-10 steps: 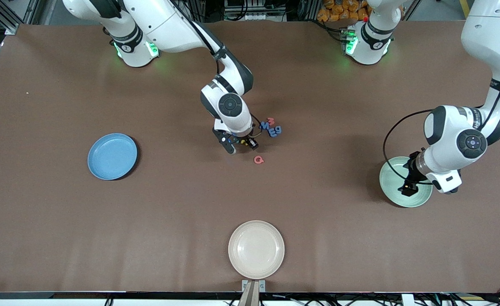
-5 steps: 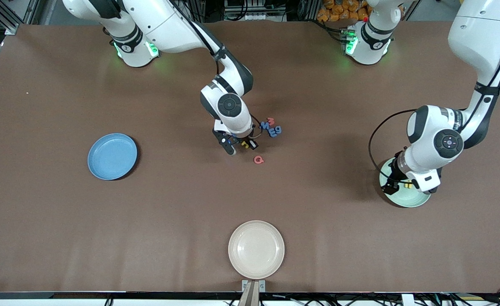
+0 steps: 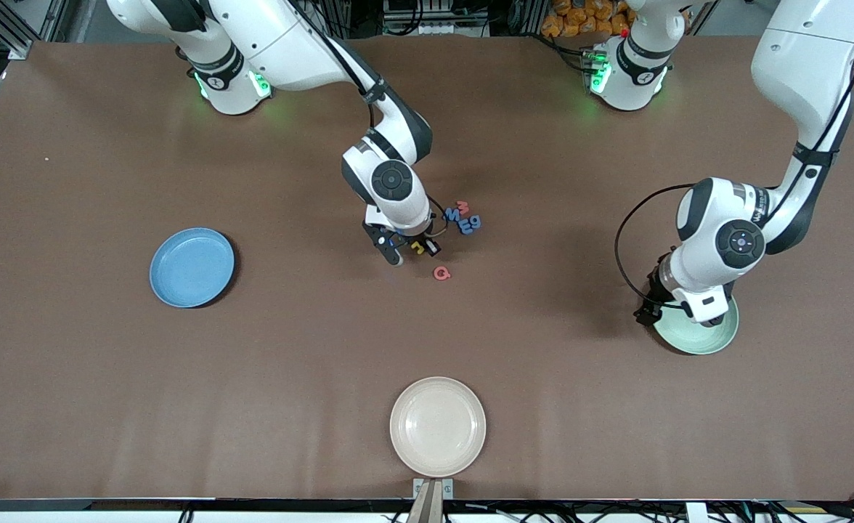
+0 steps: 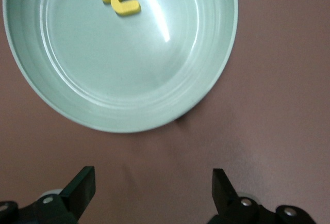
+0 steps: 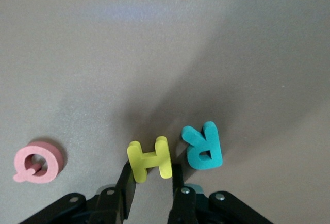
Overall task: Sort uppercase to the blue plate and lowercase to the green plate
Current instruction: 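Grasp the yellow H with the right gripper while the left gripper withdraws, then place the H on the blue plate while the left gripper reaches the E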
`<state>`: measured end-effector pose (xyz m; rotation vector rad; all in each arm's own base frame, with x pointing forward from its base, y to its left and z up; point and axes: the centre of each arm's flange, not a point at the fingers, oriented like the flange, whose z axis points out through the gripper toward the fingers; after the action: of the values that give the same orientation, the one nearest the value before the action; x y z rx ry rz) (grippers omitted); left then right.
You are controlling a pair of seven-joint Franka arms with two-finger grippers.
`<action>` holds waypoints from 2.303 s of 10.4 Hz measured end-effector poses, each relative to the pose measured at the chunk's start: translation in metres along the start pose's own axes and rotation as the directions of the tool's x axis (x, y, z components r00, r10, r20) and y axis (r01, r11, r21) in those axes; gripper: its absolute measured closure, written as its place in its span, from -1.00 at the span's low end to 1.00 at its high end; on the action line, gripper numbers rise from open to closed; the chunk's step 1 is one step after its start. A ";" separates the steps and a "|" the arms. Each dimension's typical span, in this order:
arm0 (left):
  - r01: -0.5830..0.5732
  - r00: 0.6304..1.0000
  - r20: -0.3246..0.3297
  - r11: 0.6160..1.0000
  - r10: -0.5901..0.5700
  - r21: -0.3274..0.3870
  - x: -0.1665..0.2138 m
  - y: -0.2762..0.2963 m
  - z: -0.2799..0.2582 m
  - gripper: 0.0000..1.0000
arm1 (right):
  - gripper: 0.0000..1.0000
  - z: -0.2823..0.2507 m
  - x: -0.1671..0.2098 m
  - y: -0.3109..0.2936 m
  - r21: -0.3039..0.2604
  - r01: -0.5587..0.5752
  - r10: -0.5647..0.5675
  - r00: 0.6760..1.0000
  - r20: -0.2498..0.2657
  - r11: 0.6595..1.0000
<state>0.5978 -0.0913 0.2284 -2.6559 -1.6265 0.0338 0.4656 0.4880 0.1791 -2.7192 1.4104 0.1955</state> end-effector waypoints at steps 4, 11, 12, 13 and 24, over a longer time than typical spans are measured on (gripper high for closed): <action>-0.051 0.999 0.017 0.999 0.051 0.014 -0.045 0.005 0.006 -1.00 | 0.35 -0.014 0.012 -0.008 -0.055 0.027 -0.027 1.000 -0.001 0.998; -0.171 0.985 0.060 0.971 0.163 0.166 -0.195 0.002 0.003 -1.00 | 0.35 -0.071 0.160 -0.005 -0.268 0.372 -0.360 0.928 0.094 0.889; -0.180 0.983 0.067 0.968 0.171 0.173 -0.229 0.000 -0.002 -1.00 | 0.35 -0.077 0.191 0.003 -0.293 0.430 -0.413 0.903 0.122 0.854; -0.196 0.980 0.068 0.965 0.187 0.174 -0.263 -0.004 -0.005 -1.00 | 0.35 -0.087 0.222 0.012 -0.309 0.485 -0.460 0.874 0.155 0.818; -0.271 0.962 0.098 0.930 0.255 0.248 -0.399 -0.009 0.066 -1.00 | -0.34 -0.103 0.422 0.145 -0.363 0.763 -0.660 0.646 0.385 0.535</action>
<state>0.4068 -0.4420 0.1647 -2.6648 -1.1703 0.3176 0.5963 0.0508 0.2192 -3.2803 0.0609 0.8455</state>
